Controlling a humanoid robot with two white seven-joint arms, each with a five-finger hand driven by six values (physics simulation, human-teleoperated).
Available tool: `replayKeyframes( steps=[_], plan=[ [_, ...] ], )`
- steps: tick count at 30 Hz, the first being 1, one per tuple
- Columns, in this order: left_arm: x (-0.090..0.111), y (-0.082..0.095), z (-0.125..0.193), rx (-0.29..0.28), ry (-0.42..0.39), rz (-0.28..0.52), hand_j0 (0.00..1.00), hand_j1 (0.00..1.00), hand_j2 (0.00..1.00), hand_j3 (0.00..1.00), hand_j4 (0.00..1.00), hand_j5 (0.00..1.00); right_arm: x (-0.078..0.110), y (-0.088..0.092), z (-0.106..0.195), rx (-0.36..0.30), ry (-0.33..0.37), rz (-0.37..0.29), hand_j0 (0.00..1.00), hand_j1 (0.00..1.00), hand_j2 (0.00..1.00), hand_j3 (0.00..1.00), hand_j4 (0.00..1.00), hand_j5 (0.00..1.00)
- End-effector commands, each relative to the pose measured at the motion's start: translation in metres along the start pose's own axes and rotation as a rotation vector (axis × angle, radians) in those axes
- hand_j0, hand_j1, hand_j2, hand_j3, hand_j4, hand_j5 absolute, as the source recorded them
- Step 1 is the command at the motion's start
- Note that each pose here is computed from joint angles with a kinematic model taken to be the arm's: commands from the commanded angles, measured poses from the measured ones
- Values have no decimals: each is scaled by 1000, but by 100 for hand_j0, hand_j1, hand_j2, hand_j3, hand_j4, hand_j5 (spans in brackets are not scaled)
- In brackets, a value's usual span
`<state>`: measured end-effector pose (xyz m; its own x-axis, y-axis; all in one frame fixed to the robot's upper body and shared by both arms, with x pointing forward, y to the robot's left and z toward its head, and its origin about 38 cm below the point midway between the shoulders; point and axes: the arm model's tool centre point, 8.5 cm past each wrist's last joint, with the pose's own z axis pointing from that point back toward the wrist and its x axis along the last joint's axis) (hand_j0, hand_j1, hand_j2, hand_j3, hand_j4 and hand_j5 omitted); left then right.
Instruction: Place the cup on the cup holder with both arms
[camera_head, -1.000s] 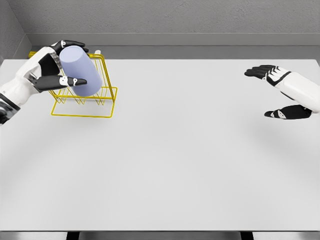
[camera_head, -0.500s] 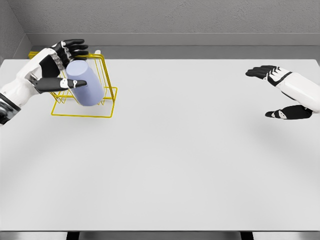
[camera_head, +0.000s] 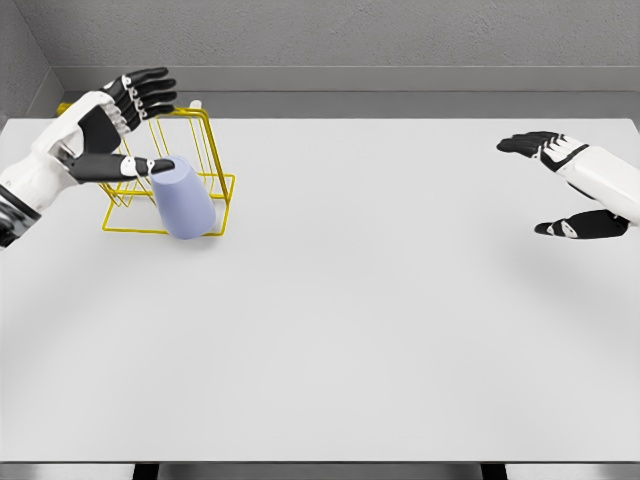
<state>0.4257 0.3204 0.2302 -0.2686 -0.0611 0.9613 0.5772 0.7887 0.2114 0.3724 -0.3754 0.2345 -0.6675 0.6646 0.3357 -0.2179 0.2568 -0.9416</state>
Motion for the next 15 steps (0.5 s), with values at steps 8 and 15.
replayKeyframes(
  steps=[8,15],
  plan=[
    [14,-2,26,-5,-175,-64,89,89,89,89,89,89,0,-1,1,-5,1,-6,100,100,100,100,100,100],
    [17,16,56,55,-200,-103,100,100,100,100,100,100,0,-1,1,-5,1,-6,100,100,100,100,100,100]
  ],
)
